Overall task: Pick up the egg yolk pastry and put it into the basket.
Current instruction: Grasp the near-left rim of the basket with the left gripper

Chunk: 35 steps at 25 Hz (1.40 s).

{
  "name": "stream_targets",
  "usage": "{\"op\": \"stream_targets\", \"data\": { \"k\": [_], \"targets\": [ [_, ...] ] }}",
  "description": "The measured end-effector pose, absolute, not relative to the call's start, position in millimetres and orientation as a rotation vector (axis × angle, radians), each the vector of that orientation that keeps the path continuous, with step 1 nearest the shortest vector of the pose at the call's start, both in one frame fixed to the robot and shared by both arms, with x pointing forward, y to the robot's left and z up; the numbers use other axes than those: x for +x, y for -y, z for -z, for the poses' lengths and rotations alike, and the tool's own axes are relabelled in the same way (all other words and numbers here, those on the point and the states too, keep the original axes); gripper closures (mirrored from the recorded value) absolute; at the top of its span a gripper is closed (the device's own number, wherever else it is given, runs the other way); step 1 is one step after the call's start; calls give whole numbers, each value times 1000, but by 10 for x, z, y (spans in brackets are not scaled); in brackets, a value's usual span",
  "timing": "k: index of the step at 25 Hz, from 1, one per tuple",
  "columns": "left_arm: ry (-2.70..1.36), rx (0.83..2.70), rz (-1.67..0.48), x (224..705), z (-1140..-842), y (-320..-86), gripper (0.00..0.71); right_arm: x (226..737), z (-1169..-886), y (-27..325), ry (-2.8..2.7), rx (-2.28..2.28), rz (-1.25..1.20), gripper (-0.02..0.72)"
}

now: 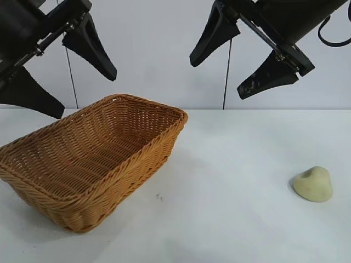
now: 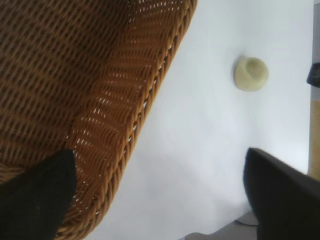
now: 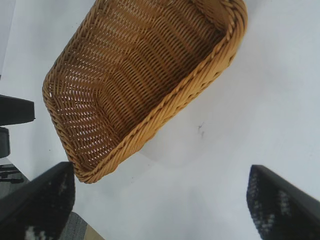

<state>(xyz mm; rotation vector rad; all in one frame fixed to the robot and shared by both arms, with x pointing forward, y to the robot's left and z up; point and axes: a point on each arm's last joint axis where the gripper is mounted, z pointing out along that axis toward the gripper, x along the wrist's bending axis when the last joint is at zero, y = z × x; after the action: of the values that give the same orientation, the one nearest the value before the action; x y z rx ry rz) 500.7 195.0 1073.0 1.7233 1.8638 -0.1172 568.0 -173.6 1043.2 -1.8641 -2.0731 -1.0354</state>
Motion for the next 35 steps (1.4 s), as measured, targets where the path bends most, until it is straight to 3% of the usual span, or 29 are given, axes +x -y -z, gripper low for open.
{"op": "stream_targets", "data": {
  "k": [6,20,23,28,35],
  "targets": [
    [-2070,1663,20,4835,-10782,-1919,14,5679,-10431,1735,2073,-1863,1034,62],
    [-2506,976,94,4760,-10176,-2077,14,5678,-10431,1735,2073,-1863,1033,62],
    [-2550,933,104,4818,-10078,-2152,14,5678,-10431,1735,2073,-1863,1033,62],
    [-2586,974,210,4918,-9850,-2075,14,5678,-10431,1735,2073,-1863,1033,62],
    [-2648,968,202,5087,-9487,-2062,14,5678,-10431,1736,2074,-1863,1033,62]
  ]
}}
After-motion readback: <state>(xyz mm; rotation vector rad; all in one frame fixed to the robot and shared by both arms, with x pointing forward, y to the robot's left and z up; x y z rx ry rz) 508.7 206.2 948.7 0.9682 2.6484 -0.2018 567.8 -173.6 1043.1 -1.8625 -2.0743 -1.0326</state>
